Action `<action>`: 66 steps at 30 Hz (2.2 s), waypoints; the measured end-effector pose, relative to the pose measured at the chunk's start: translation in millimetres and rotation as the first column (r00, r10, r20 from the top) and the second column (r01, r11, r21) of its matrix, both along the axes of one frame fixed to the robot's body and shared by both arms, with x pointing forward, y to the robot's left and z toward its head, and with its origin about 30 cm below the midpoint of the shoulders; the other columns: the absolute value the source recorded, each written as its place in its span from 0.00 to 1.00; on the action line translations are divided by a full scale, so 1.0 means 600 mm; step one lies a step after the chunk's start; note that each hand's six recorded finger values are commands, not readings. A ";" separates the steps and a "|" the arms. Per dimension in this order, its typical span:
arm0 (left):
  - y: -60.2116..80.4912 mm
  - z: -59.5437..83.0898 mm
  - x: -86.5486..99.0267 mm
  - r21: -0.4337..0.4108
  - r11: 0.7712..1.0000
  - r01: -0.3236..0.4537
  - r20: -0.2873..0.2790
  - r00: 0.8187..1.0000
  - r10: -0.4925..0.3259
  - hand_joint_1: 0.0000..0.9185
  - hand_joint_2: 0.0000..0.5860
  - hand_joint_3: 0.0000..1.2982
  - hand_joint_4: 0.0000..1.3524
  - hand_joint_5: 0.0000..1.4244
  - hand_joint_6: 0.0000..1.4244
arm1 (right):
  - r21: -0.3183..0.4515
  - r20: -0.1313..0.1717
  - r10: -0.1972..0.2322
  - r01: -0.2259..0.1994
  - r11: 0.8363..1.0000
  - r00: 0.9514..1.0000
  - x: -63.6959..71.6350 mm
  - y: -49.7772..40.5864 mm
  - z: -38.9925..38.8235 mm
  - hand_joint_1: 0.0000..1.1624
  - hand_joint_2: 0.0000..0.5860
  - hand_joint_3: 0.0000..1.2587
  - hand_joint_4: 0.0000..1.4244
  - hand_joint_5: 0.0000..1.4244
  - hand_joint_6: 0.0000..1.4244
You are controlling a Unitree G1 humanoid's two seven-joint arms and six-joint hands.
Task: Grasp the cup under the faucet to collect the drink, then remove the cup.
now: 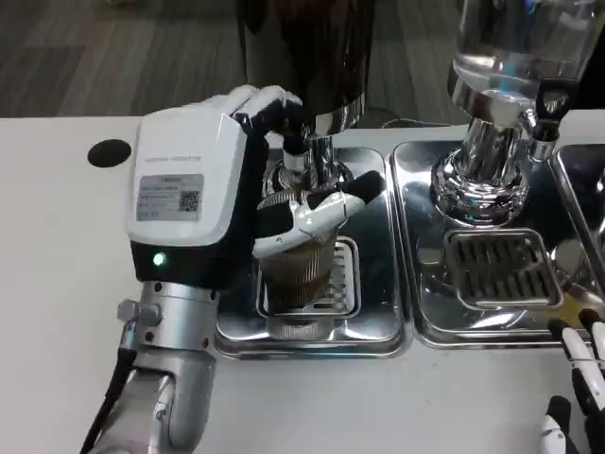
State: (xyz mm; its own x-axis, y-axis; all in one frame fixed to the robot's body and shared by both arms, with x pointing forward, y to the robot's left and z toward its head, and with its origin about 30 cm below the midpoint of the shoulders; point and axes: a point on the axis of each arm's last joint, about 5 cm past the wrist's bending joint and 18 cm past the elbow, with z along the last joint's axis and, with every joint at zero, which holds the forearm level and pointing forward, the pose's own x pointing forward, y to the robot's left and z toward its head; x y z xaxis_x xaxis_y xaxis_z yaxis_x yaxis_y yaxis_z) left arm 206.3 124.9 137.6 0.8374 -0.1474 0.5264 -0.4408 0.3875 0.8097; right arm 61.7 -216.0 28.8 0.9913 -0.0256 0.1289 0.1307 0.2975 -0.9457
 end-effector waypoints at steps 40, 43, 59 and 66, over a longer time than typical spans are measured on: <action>0.095 -0.141 -0.195 0.094 0.989 -0.118 -0.252 0.958 0.138 0.00 0.14 0.13 0.00 0.11 0.09 | 0.047 0.058 0.123 -0.126 0.991 0.991 0.032 0.010 0.031 0.25 0.51 0.00 0.00 0.02 0.08; 0.099 -0.155 -0.201 0.109 0.988 -0.114 -0.282 0.949 0.141 0.00 0.14 0.14 0.00 0.11 0.09 | 0.085 0.039 0.154 -0.157 0.984 0.987 0.050 0.019 0.047 0.31 0.49 0.00 0.00 0.00 0.08; 0.108 -0.182 -0.215 0.103 0.983 -0.152 -0.339 0.924 0.179 0.00 0.12 0.16 0.00 0.10 0.07 | 0.486 -0.041 0.381 -0.315 0.815 0.924 0.193 0.107 0.145 0.46 0.31 0.00 0.00 0.00 0.01; 0.112 -0.183 -0.223 0.086 0.979 -0.183 -0.354 0.913 0.202 0.00 0.13 0.19 0.00 0.11 0.07 | 0.497 -0.096 0.429 -0.330 0.802 0.898 0.239 0.130 0.149 0.47 0.30 0.00 0.00 0.00 0.00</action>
